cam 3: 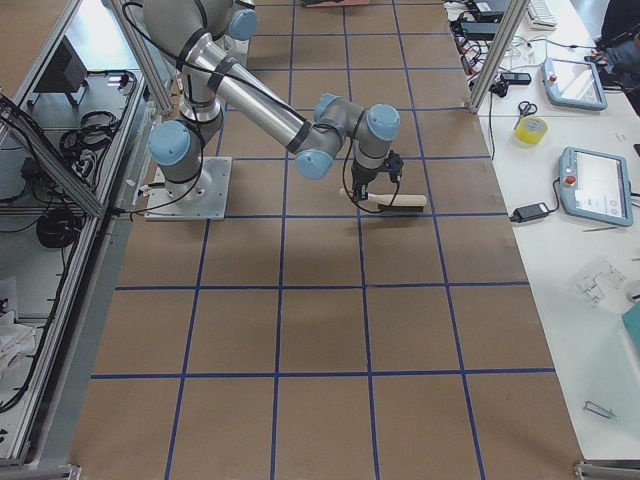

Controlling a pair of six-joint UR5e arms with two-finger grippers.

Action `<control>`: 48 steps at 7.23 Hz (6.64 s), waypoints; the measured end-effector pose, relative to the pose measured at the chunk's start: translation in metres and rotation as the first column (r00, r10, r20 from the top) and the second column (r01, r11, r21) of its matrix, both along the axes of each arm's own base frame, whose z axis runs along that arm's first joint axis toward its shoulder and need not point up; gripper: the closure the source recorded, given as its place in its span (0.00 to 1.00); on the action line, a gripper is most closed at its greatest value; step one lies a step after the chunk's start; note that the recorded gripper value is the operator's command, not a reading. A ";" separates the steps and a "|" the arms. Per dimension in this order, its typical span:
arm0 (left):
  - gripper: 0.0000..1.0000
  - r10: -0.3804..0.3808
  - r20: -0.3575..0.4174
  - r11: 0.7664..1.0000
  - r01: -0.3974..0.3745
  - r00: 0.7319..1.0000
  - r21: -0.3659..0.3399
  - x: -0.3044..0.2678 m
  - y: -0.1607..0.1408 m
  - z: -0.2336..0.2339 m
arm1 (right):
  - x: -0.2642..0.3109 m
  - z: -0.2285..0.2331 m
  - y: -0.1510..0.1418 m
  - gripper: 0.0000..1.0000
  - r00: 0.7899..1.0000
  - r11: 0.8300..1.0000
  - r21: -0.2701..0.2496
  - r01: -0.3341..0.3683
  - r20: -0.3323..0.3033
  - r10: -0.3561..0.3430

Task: Sweep and dump trash into bin
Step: 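Tilt the dustpan into the bin with the left gripper while the right lowers the brush, then open the right gripper, release the brush, and raise it away, then hold the dustpan inverted over the bin with the left gripper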

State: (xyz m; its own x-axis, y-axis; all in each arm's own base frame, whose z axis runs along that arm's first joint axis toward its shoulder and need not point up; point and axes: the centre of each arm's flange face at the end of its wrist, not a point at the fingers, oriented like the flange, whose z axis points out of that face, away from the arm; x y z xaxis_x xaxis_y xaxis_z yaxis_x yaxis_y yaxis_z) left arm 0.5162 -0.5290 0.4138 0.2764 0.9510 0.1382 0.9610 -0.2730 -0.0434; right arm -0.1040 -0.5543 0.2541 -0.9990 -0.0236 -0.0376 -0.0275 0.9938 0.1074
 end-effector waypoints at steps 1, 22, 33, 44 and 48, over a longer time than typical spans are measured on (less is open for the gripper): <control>1.00 -0.053 0.046 0.999 0.053 0.998 -0.005 0.012 0.000 0.001 | 0.000 -0.002 0.000 1.00 1.000 1.000 -0.002 -0.017 0.003 0.017; 1.00 -0.358 0.556 0.874 0.479 0.750 -0.084 -0.068 0.038 -0.019 | 0.025 0.195 -0.003 0.00 0.995 0.994 -0.090 0.068 -0.064 -0.074; 1.00 -0.324 0.707 0.838 0.538 0.628 -0.093 -0.105 0.033 0.018 | 0.205 0.262 0.065 0.00 0.995 0.967 -0.250 0.051 -0.075 -0.072; 1.00 -0.159 0.898 0.812 0.572 0.410 -0.117 -0.176 0.090 0.016 | 0.212 0.266 0.067 0.00 0.999 0.964 -0.261 0.049 -0.005 -0.052; 1.00 -0.106 0.932 0.810 0.574 0.347 -0.122 -0.201 0.113 0.006 | 0.213 0.267 0.067 0.00 0.999 0.964 -0.262 0.051 -0.003 -0.054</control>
State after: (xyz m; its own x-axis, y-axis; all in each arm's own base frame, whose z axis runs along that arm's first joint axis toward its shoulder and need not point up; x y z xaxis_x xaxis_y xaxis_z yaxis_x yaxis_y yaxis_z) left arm 0.3156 -0.4158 0.4196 0.5392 0.8206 0.1893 0.2093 -0.3482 0.9138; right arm 0.1085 -0.4869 0.5207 -0.9994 0.0211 -0.0267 0.0250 0.9874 -0.1563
